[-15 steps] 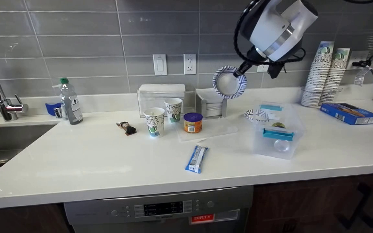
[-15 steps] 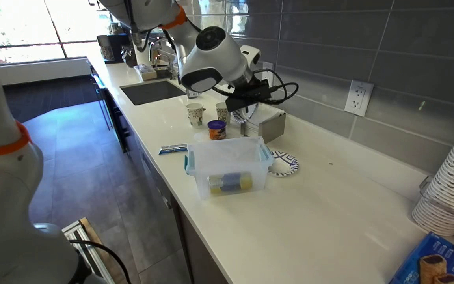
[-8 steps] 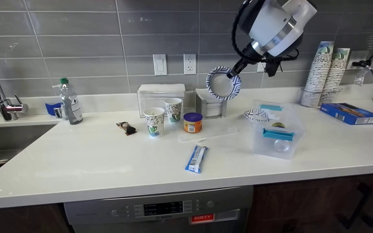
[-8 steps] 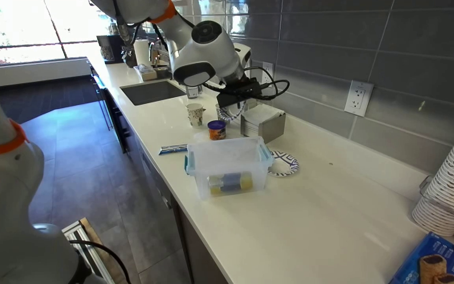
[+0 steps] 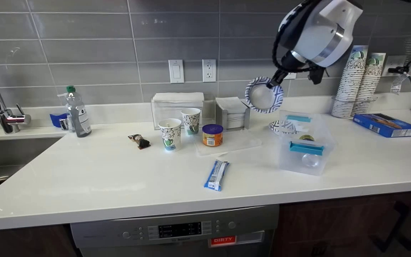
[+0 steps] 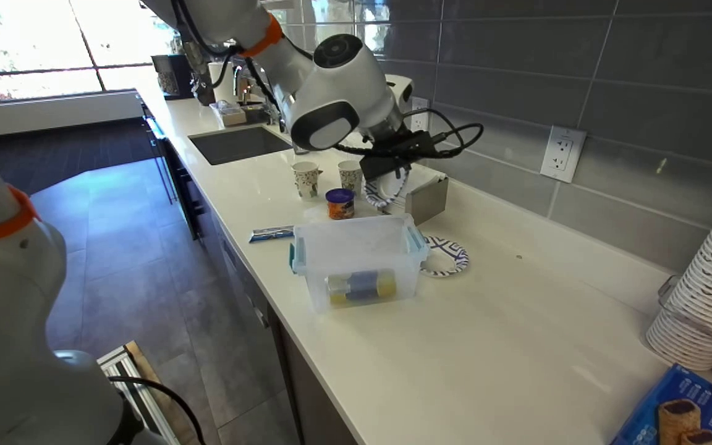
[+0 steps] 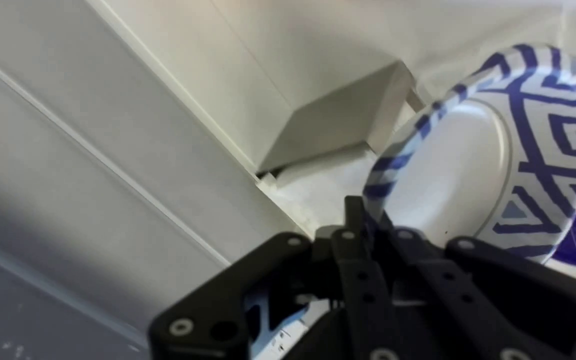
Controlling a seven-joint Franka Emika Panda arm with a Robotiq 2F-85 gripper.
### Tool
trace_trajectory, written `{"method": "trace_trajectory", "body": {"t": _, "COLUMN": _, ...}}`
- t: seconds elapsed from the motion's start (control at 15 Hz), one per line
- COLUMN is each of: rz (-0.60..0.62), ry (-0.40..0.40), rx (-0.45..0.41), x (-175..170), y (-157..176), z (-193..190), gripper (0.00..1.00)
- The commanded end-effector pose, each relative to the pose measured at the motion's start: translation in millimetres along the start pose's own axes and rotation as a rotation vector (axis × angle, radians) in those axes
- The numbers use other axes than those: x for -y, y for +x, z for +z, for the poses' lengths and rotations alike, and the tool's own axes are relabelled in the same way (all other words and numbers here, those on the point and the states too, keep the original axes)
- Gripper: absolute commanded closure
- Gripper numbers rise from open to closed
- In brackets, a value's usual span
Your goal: Pour the contents in the plate into the cup
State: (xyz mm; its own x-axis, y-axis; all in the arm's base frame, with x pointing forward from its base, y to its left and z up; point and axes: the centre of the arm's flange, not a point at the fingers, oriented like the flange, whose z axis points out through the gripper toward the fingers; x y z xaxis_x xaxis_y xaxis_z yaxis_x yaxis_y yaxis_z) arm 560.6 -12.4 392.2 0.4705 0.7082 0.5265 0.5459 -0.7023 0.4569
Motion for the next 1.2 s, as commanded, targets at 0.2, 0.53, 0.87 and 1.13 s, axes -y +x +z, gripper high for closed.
{"method": "trace_trajectory", "body": {"t": 0.2, "rz": 0.113, "ry": -0.027, "rx": 0.215, "x": -75, "y": -25, "z": -59, "gripper": 0.99}}
{"method": "trace_trajectory", "body": {"t": 0.53, "rz": 0.206, "ry": -0.036, "rx": 0.427, "x": -110, "y": -51, "z": -84, "gripper": 0.99}}
{"method": "trace_trajectory", "body": {"t": 0.87, "rz": 0.295, "ry": 0.013, "rx": 0.550, "x": -118, "y": -101, "z": -70, "gripper": 0.99}}
{"method": "trace_trajectory", "body": {"t": 1.13, "rz": 0.375, "ry": 0.049, "rx": 0.581, "x": -118, "y": -146, "z": -50, "gripper": 0.99}}
